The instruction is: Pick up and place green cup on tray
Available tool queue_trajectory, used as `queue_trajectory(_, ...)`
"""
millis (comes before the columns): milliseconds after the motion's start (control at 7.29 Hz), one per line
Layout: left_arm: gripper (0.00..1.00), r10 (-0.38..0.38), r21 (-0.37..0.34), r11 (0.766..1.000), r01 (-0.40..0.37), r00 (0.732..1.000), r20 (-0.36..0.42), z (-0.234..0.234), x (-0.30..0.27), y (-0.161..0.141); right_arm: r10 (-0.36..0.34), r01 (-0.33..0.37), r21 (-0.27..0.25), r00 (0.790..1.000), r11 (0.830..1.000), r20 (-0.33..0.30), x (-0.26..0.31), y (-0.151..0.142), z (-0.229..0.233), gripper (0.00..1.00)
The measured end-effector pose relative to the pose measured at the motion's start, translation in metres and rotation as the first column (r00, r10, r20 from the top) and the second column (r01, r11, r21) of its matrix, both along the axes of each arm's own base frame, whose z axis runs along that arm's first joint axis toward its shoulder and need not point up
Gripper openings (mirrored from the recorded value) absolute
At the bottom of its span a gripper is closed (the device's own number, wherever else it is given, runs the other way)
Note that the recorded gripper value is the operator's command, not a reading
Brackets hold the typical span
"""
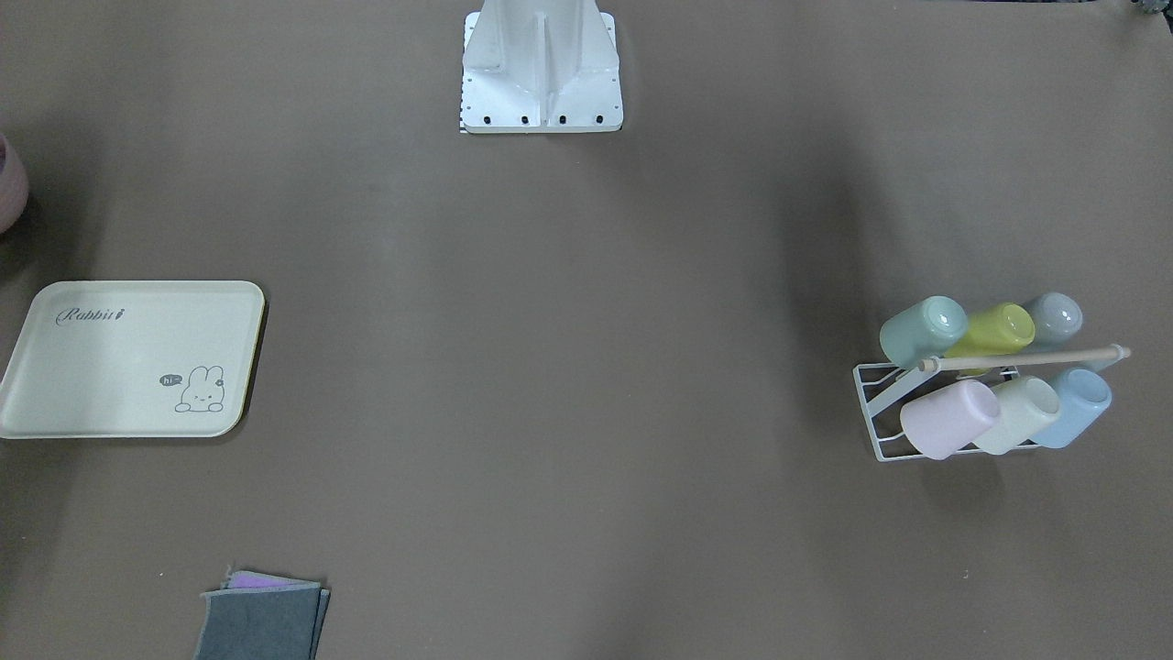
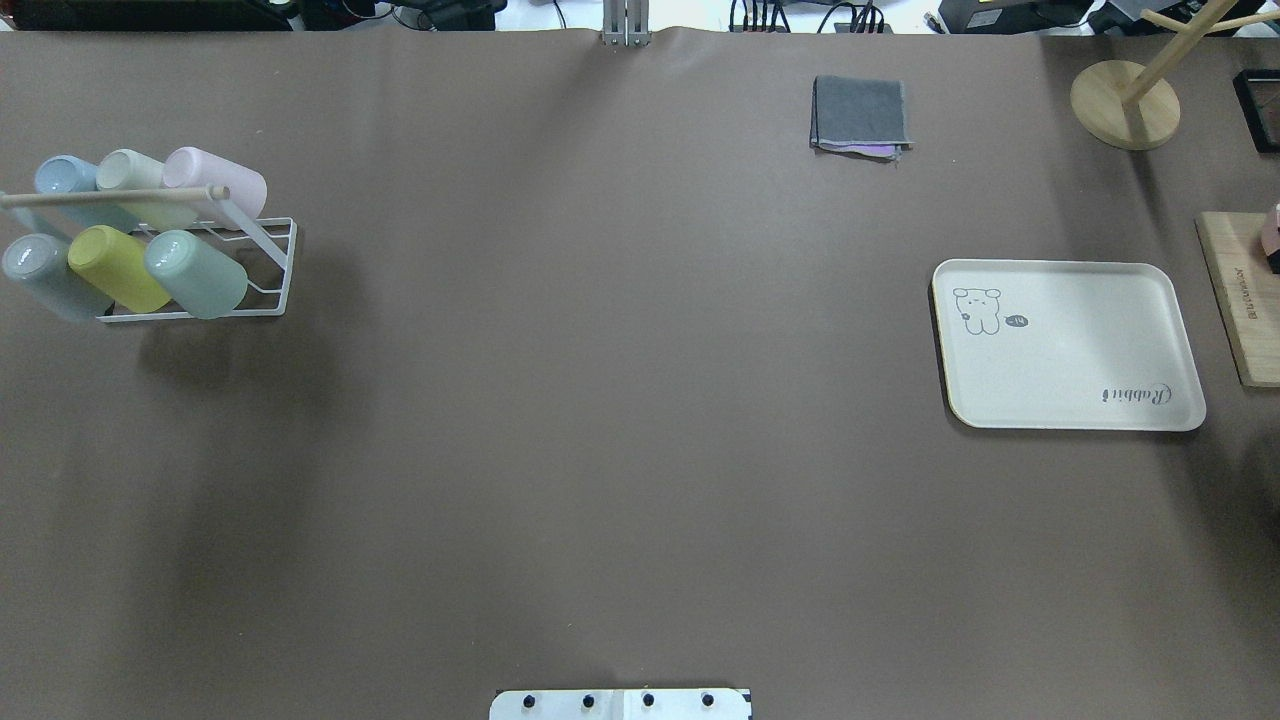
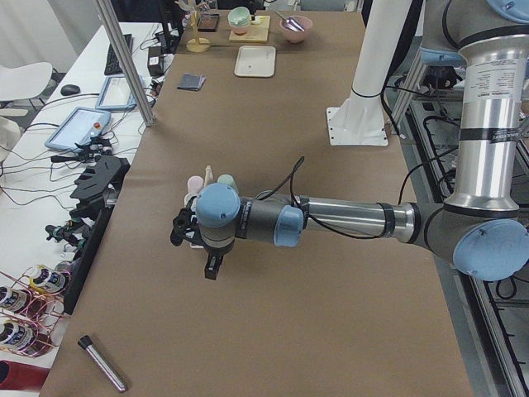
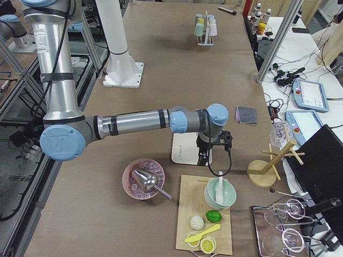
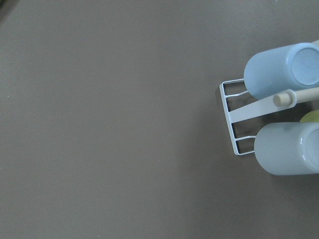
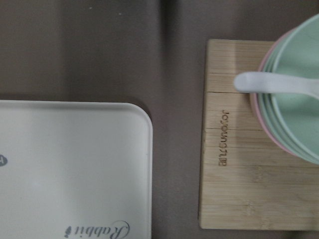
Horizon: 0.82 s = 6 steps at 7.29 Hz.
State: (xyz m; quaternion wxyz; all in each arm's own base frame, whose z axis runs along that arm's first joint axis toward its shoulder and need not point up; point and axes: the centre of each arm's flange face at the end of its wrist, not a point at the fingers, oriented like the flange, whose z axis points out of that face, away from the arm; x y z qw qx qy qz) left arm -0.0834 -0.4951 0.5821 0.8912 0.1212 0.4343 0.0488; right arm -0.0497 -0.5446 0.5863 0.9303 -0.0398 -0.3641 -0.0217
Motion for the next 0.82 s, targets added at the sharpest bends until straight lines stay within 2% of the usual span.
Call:
queue_trajectory(275,0.98,0.027,0.11,0.994,-0.029,1.0,0.016,-0.062,0.016,-0.007,-0.039,0.039,-0.008,0.999,0.999,0.0,-0.034,-0.023,0.01,1.0)
queue_trajectory(412,0.98,0.049,0.138,0.989,-0.053,0.998,0.029,-0.094,0.036,-0.013,-0.041,0.041,-0.008,0.999,0.999,0.002,-0.041,-0.029,0.027,1.0)
queue_trajectory(549,0.98,0.063,0.127,0.989,-0.069,0.997,0.048,-0.132,0.066,-0.02,-0.038,0.038,-0.021,0.999,0.999,0.001,-0.047,-0.03,0.041,1.0)
queue_trajectory(824,0.98,0.119,0.087,0.987,-0.134,0.98,0.159,-0.217,0.148,-0.012,-0.027,0.027,-0.052,1.0,0.998,-0.004,-0.062,-0.028,0.051,0.99)
